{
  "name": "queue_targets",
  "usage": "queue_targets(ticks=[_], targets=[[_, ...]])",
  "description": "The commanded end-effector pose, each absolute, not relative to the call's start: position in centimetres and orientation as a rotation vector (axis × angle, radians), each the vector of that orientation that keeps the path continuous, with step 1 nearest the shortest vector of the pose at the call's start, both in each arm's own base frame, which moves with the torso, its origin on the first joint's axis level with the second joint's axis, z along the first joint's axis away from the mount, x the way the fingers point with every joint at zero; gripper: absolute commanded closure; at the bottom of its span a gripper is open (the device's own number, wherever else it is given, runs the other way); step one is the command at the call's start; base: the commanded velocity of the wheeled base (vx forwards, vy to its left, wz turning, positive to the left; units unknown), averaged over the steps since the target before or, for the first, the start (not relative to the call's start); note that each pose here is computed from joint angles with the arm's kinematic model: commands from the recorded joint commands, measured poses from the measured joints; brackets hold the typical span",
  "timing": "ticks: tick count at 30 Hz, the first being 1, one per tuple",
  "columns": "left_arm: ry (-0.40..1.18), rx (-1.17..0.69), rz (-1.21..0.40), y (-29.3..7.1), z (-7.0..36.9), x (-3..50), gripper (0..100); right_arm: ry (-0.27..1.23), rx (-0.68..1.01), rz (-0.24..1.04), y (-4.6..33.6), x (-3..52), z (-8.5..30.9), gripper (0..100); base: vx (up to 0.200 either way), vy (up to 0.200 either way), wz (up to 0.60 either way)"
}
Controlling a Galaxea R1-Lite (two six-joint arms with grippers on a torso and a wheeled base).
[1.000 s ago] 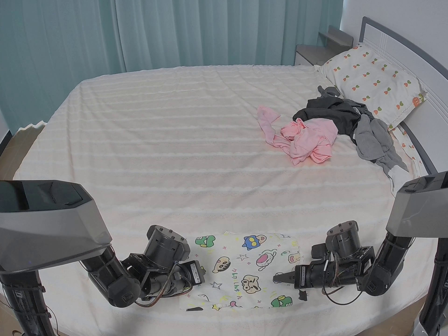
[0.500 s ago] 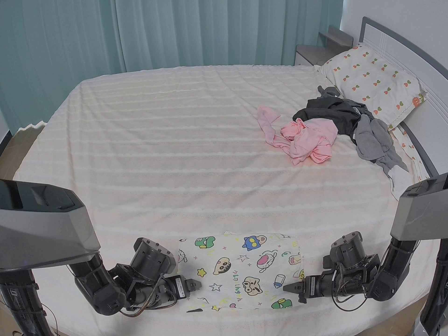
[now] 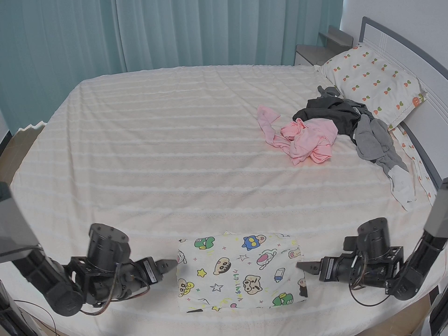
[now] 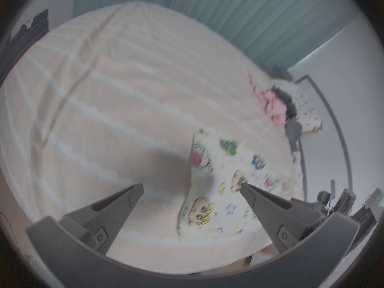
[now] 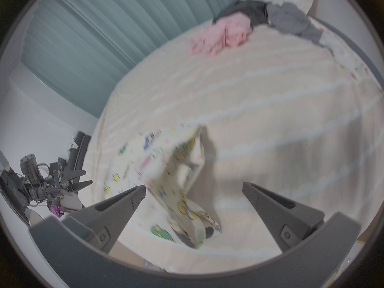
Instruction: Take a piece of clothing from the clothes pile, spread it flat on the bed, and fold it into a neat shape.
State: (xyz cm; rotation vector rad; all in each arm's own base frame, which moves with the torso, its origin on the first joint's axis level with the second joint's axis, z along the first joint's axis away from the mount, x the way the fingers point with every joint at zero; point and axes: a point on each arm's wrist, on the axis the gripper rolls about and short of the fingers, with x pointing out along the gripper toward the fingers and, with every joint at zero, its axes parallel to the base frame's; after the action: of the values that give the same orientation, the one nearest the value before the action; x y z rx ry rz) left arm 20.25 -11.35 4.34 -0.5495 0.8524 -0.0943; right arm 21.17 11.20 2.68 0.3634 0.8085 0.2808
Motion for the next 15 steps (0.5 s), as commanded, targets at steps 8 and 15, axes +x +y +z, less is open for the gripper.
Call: queue_targets(ticks=[8,15], targets=[[0.092,-0.493,-0.031,-3.5,17.5,8.8,0,0.103,0.255,0.168,3.8,9.5,14.8,0,0.000,0.000,0.00],[-0.074,-0.488,0.150,-0.3,18.0,4.0,0,0.032,0.268,0.019,0.6,3.6,17.0,0,0.000,0.000,0.00]])
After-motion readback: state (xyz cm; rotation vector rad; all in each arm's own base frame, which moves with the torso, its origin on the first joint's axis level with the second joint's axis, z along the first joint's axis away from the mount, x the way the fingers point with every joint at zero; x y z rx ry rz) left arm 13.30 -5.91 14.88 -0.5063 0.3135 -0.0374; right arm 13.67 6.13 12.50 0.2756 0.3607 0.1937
